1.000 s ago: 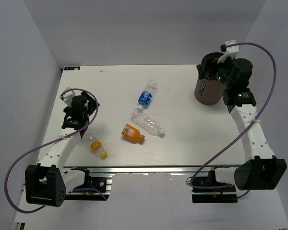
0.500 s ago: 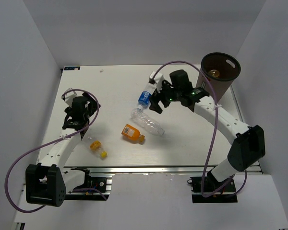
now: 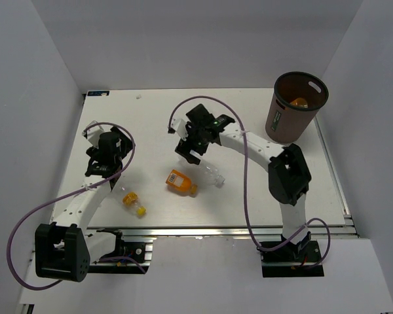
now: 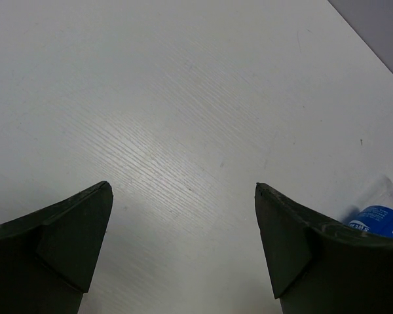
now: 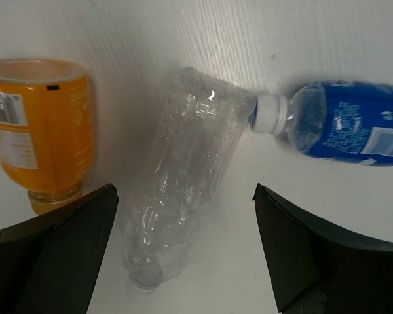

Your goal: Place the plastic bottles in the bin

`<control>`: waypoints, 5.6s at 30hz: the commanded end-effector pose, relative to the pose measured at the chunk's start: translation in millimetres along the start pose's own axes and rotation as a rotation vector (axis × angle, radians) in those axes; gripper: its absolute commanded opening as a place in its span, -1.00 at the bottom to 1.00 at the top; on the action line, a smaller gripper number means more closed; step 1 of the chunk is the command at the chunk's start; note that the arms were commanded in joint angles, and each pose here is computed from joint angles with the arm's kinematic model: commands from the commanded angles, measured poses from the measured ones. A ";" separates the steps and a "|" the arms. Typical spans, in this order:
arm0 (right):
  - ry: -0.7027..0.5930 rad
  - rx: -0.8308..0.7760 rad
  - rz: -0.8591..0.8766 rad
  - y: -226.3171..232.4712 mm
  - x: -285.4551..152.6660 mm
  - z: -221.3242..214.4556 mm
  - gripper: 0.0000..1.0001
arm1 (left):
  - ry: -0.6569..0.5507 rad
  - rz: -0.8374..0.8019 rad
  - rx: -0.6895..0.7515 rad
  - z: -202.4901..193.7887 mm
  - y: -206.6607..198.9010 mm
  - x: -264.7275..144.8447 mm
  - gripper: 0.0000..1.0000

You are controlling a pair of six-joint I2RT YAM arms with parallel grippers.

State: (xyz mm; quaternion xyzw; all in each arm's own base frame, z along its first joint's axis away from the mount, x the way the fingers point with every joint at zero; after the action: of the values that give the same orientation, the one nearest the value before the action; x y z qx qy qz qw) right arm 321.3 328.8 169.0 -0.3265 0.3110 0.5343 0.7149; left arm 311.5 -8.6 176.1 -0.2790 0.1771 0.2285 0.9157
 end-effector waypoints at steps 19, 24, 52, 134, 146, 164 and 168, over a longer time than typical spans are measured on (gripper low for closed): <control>0.203 0.103 -0.136 6.4 31.3 -41.8 0.79 | -0.084 0.022 -0.026 21.5 6.4 -19.1 0.96; 0.151 0.138 -0.108 19.2 40.7 -56.5 0.79 | -0.093 0.010 -0.033 25.1 5.5 -23.7 0.96; -0.491 0.245 -0.695 -66.6 -187.8 5.4 -0.50 | -0.100 0.024 -0.038 26.2 6.2 -22.3 0.96; -0.407 -0.097 0.093 99.6 25.9 9.2 0.79 | 0.114 0.041 -0.099 -5.8 24.1 -55.6 0.96; -0.443 -0.132 -0.121 92.9 59.4 5.0 0.79 | 0.103 0.063 -0.095 -7.4 29.7 -55.4 0.96; -0.424 -0.145 -0.068 104.6 79.3 -7.6 0.03 | 0.082 0.081 -0.091 -3.0 32.7 -58.0 0.96; -0.422 -0.143 -0.076 102.7 77.2 -6.7 -0.23 | 0.084 0.081 -0.093 -3.5 32.3 -57.2 0.96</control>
State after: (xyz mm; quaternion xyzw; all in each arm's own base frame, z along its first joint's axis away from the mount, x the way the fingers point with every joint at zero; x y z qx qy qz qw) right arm 241.4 385.5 89.8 -0.2712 0.1131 0.5791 0.7605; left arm 246.9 -7.7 180.2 -0.3226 0.2261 0.2566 0.8826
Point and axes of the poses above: each gripper's point midway between its finger pads, its own x axis out along the fingers, its own y axis along the line the jaws close on, z = x × y, the point moved 5 cm from there along -x, back along the fingers, and after that the axes turned 4 degrees about -x, right-handed, at the moved point
